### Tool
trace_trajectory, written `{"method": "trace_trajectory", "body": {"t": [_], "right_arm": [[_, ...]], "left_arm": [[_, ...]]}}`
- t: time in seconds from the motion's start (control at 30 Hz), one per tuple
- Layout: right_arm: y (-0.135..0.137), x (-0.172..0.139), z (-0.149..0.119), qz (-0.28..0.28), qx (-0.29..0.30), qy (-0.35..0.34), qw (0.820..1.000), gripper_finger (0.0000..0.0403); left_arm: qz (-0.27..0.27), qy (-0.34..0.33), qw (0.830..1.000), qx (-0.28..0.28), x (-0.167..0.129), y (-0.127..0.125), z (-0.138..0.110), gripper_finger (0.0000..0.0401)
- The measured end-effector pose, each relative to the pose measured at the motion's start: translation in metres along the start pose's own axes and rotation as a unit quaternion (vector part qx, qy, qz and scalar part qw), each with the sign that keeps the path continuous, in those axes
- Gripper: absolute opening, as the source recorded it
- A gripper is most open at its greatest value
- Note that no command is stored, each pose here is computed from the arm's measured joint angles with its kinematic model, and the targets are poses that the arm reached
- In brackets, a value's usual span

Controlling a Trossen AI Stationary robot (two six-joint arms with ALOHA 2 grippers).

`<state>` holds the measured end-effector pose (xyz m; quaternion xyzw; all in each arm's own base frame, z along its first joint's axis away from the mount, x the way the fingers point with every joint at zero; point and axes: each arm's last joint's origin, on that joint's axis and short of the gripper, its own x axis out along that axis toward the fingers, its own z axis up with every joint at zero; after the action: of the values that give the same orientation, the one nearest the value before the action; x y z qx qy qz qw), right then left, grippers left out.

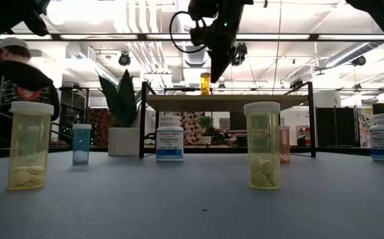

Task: Pick and place medicine bottles onto shelf by color
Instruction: Put the right orange medicine bottle on the shelf

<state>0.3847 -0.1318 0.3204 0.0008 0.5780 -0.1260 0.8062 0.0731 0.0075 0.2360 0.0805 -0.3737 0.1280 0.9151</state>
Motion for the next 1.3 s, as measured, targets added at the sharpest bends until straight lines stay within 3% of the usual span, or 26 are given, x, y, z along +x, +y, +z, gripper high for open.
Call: {"method": "trace_trajectory", "body": {"t": [0.3, 0.6, 0.87, 1.13, 1.3], "right_arm": [[0.001, 0.014, 0.002, -0.003, 0.004, -0.019, 1.0, 0.0009], [-0.002, 0.02, -0.004, -0.018, 0.004, 0.011, 1.0, 0.0009], [-0.002, 0.037, 0.005, -0.03, -0.02, -0.054, 0.998, 0.0009], [-0.002, 0.041, 0.0, -0.026, -0.016, -0.037, 0.999, 0.0009], [0.0, 0.045, 0.011, -0.022, -0.022, -0.1, 0.994, 0.0009]], "left_arm": [[0.0, 0.0, 1.0, 0.0, 0.0, 0.0, 0.0, 0.0003], [0.0, 0.0, 1.0, 0.0, 0.0, 0.0, 0.0, 0.0003], [0.0, 0.001, 1.0, 0.0, 0.0, 0.0, 0.0, 0.0003], [-0.001, 0.005, 1.0, 0.001, 0.0, 0.0, -0.001, 0.0003], [-0.001, 0.005, 1.0, 0.001, 0.0, 0.0, -0.001, 0.0003]]}}
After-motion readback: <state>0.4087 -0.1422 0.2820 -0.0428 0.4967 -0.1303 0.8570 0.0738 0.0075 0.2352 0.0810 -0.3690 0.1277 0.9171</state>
